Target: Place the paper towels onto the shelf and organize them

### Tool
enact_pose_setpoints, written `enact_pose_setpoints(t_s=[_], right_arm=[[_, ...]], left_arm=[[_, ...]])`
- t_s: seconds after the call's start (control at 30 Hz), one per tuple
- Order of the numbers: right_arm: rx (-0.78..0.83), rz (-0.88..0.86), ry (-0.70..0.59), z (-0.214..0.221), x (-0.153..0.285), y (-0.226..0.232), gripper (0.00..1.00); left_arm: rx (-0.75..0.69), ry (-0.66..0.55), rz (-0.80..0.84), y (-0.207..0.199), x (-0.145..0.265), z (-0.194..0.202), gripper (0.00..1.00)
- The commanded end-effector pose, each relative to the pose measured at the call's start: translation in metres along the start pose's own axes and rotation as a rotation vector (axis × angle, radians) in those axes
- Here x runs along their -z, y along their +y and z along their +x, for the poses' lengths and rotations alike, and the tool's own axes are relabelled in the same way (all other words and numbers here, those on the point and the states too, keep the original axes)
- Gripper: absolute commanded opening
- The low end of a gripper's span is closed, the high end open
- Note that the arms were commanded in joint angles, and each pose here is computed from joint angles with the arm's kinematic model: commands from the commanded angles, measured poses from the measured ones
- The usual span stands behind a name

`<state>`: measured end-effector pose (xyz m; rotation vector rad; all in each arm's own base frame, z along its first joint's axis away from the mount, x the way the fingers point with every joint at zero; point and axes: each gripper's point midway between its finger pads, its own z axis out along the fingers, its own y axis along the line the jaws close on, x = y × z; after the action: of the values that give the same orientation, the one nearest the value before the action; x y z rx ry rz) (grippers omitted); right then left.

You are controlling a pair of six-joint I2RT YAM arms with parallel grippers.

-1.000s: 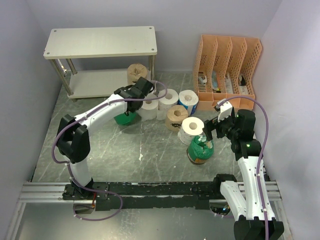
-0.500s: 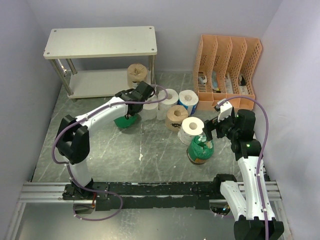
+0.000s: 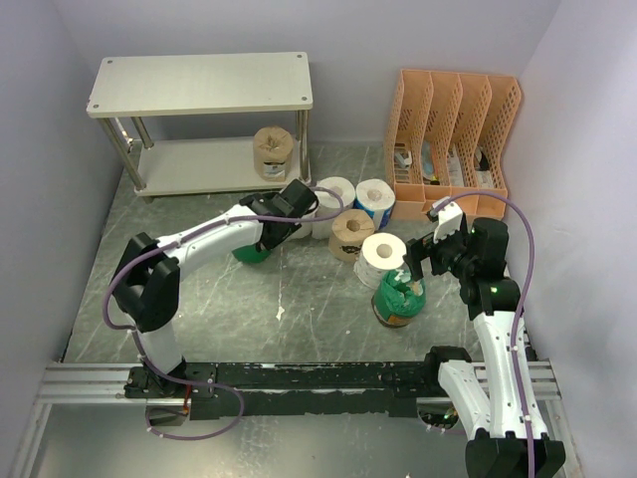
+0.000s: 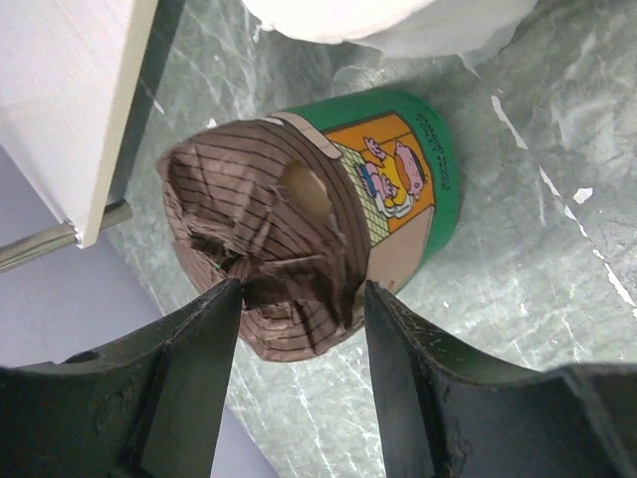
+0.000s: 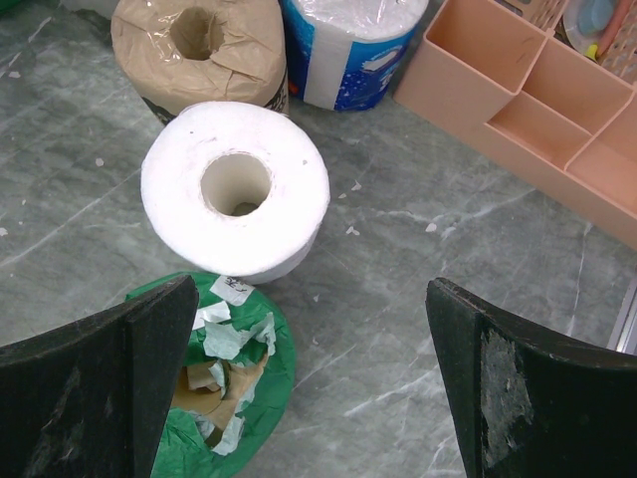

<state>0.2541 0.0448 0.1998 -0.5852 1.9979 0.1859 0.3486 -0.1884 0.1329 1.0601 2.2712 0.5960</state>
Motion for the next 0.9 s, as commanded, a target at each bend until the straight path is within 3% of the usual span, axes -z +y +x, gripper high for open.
enact_pose_setpoints(t_s=[0.0, 0.33, 0.4, 0.47, 0.87], right_arm=[[0.013, -0.001, -0.01, -0.001, 0.001, 0.0, 1.0], [0.015, 0.001, -0.014, -0.001, 0.002, 0.0, 1.0], [0.017, -0.001, -0.015, -0.002, 0.002, 0.0, 1.0], [0.016, -0.003, -0.014, -0.001, 0.002, 0.001, 1.0], [0.016, -0.003, -0.013, -0.001, 0.002, 0.0, 1.0]], left_arm=[[0.029, -0.005, 0.046, -0.006, 0.005, 0.006, 0.63], [0.001, -0.016, 0.139, -0.017, 0.003, 0.001, 0.67], [0.002, -0.007, 0.161, -0.017, -0.001, 0.003, 0.7], [0.007, 0.021, 0.178, -0.016, -0.009, 0.007, 0.79], [0.021, 0.094, 0.214, -0.01, -0.039, 0.022, 0.71]])
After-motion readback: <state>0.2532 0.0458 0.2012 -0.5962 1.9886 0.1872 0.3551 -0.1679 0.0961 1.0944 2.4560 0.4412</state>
